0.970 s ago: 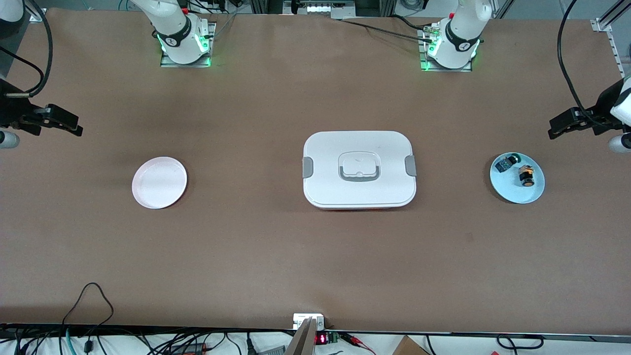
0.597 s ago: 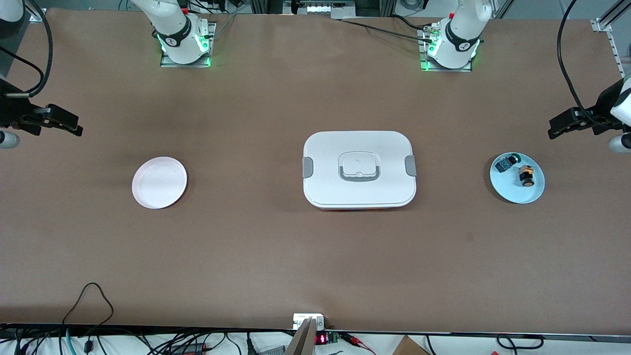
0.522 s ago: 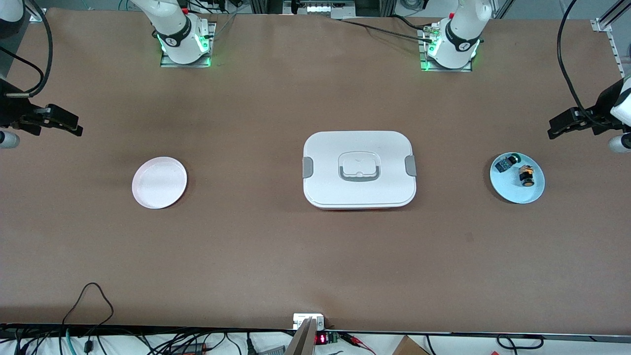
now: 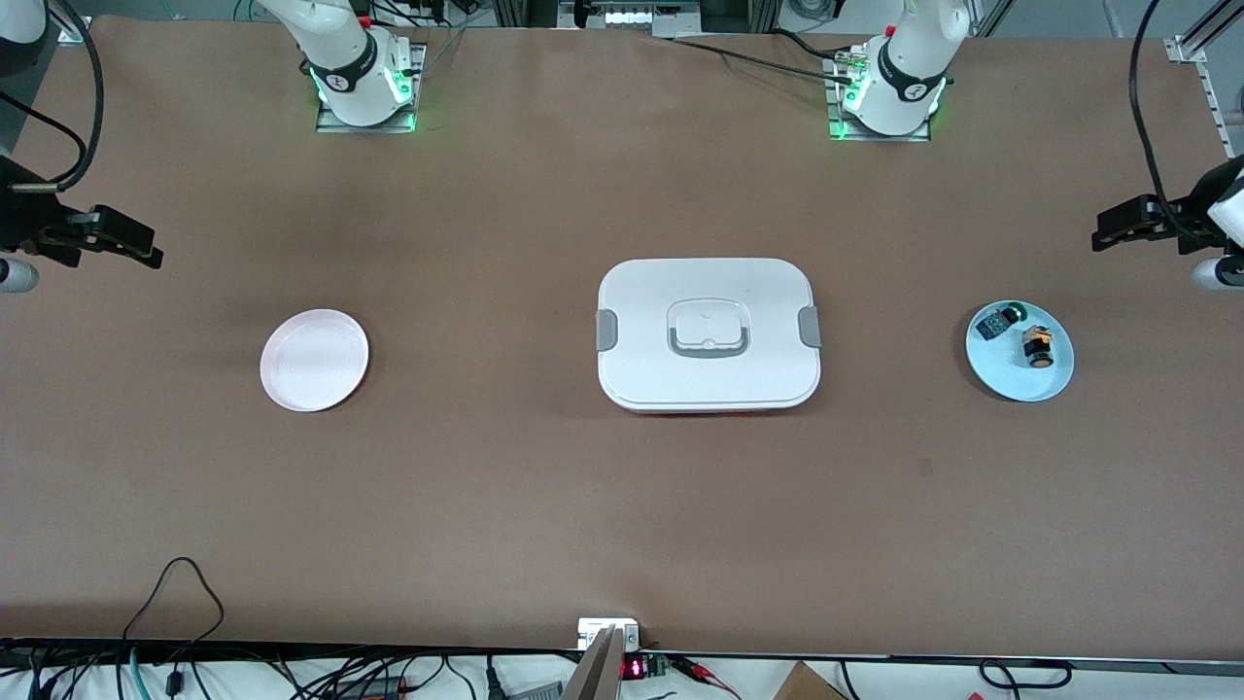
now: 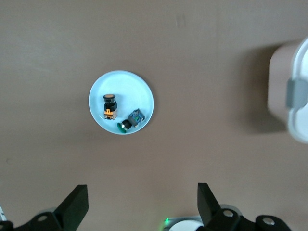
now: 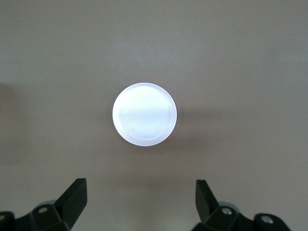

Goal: Transfer orange switch to right arm and place

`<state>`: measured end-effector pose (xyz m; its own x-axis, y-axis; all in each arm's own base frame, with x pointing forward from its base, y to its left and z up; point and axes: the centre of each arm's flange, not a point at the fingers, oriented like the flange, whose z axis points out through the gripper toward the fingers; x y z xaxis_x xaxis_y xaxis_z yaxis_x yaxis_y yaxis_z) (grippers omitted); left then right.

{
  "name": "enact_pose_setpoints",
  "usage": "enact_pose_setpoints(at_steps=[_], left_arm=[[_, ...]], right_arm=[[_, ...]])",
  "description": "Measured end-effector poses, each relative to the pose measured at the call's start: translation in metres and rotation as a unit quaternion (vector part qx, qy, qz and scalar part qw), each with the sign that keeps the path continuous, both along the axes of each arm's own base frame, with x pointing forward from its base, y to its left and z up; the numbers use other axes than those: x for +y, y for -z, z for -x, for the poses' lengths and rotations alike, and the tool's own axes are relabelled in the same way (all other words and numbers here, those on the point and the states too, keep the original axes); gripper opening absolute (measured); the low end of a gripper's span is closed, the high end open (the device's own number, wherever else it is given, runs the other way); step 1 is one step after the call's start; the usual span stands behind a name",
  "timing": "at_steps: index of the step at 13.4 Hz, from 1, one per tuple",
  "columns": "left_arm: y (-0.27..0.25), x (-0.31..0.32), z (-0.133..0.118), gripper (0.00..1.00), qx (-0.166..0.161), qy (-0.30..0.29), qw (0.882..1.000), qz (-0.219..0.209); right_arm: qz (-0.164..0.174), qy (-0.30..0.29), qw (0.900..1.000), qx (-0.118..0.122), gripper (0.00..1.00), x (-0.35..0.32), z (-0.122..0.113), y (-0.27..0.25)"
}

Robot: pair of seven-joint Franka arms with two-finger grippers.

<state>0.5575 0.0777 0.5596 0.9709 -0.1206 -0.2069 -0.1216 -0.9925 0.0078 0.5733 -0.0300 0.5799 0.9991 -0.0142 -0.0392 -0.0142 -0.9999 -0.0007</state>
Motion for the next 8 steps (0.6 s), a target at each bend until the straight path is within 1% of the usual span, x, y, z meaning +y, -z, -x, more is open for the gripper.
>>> enact_pose_setpoints(at_steps=[1,2,4,6,8], left_arm=[[0.016,0.014,0.001,1.00,0.013,0.024,1.000,0.010],[0.032,0.026,0.000,1.00,0.020,0.049,0.998,0.020],[0.073,0.048,-0.001,1.00,0.019,0.109,0.993,0.040],[0.117,0.061,0.003,1.00,0.012,0.176,0.983,0.056],[0.155,0.063,0.010,1.00,0.001,0.251,0.965,0.069]], right_arm=[[0.000,0.000,1.000,0.001,1.00,0.000,0.000,0.001],[0.000,0.001,1.000,0.001,1.00,-0.001,-0.001,0.002],[0.000,0.001,1.000,0.003,1.00,-0.001,-0.001,0.003],[0.000,0.001,1.000,0.006,1.00,-0.002,-0.002,0.006],[0.000,0.001,1.000,0.008,1.00,-0.001,-0.003,0.008]])
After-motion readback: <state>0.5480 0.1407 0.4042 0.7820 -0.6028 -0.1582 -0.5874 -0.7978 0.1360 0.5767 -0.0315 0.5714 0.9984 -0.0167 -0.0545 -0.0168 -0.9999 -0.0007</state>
